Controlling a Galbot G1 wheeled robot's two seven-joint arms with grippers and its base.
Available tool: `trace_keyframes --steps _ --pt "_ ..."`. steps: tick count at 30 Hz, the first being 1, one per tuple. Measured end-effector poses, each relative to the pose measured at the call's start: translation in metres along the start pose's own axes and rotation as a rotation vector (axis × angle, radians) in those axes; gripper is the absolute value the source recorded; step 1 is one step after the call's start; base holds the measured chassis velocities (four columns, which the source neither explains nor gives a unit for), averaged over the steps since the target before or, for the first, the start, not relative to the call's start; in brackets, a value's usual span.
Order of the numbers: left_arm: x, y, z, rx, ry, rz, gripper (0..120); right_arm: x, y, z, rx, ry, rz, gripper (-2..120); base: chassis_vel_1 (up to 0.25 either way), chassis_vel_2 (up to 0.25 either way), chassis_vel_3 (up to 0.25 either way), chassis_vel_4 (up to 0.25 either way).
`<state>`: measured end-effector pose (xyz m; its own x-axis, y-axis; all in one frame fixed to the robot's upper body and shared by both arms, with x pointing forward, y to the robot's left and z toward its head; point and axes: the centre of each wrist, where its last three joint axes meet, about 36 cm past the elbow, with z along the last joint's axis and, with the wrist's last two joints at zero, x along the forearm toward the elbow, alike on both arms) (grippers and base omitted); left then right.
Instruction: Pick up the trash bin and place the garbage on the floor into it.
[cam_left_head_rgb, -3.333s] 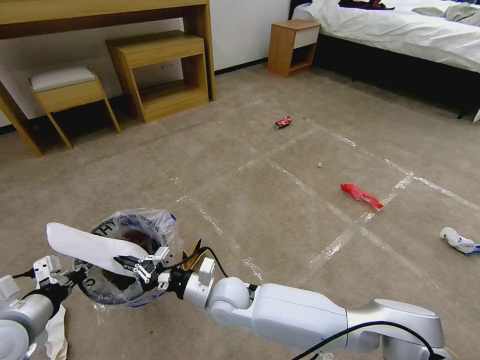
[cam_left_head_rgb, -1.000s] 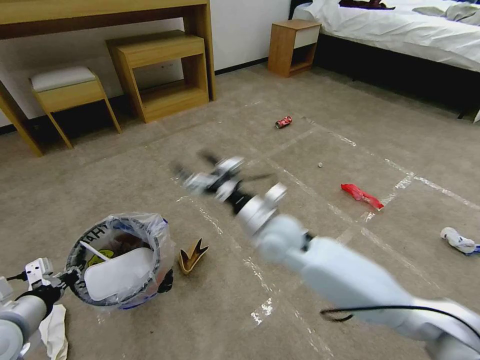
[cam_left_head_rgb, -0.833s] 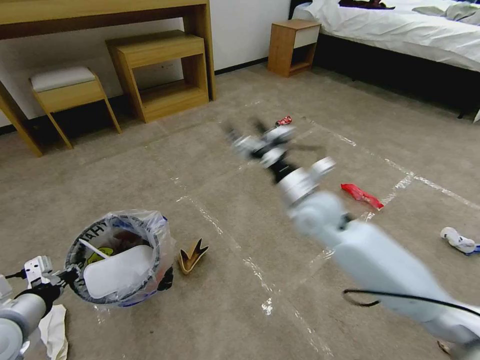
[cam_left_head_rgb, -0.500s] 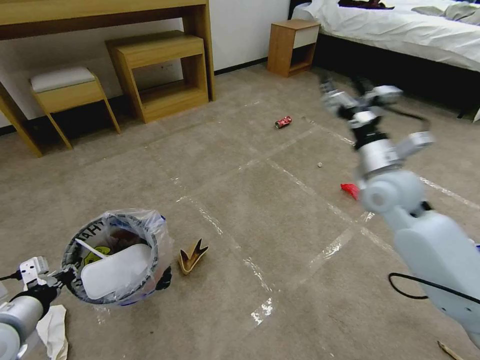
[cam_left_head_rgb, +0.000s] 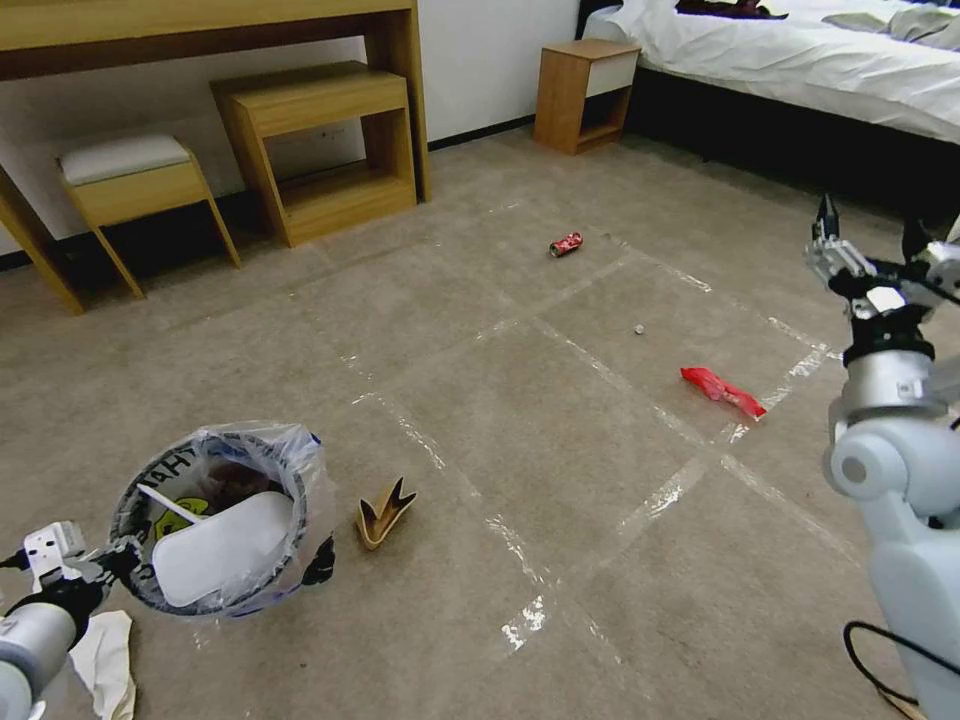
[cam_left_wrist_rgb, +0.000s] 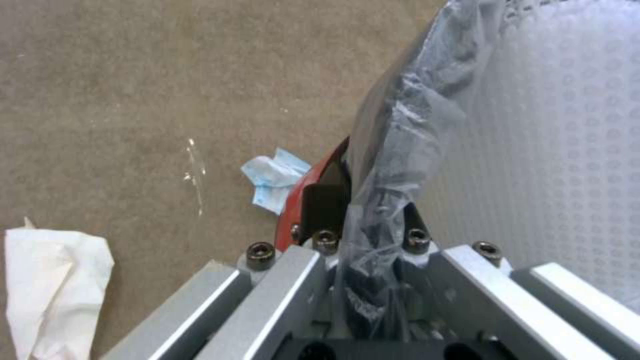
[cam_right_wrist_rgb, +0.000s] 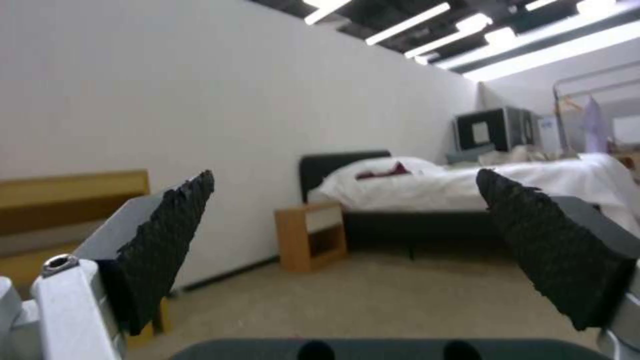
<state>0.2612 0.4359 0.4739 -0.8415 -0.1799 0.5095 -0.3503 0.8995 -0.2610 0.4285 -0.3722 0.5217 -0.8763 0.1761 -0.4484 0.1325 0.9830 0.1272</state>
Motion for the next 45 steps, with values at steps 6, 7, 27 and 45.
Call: trace_keyframes --steps 6,7,27,45 --pt "-0.001 0.005 0.003 0.005 0.008 -0.015 1 0.023 0.004 0.024 -0.010 0.020 -0.001 100 0.000 0.000 0.000 0.000" --pt "-0.001 0.006 0.004 0.006 0.008 -0.016 1 0.026 0.004 0.030 -0.020 0.016 -0.009 100 0.000 0.000 0.000 0.000" --pt "-0.004 0.012 0.008 0.023 0.007 -0.030 1 0.085 0.031 0.083 -0.030 0.105 -0.013 100 0.000 0.000 0.000 0.000" --pt "-0.009 0.025 0.007 0.026 0.007 -0.060 1 0.092 0.042 0.100 -0.028 0.125 -0.021 99 0.000 0.000 0.000 0.000"
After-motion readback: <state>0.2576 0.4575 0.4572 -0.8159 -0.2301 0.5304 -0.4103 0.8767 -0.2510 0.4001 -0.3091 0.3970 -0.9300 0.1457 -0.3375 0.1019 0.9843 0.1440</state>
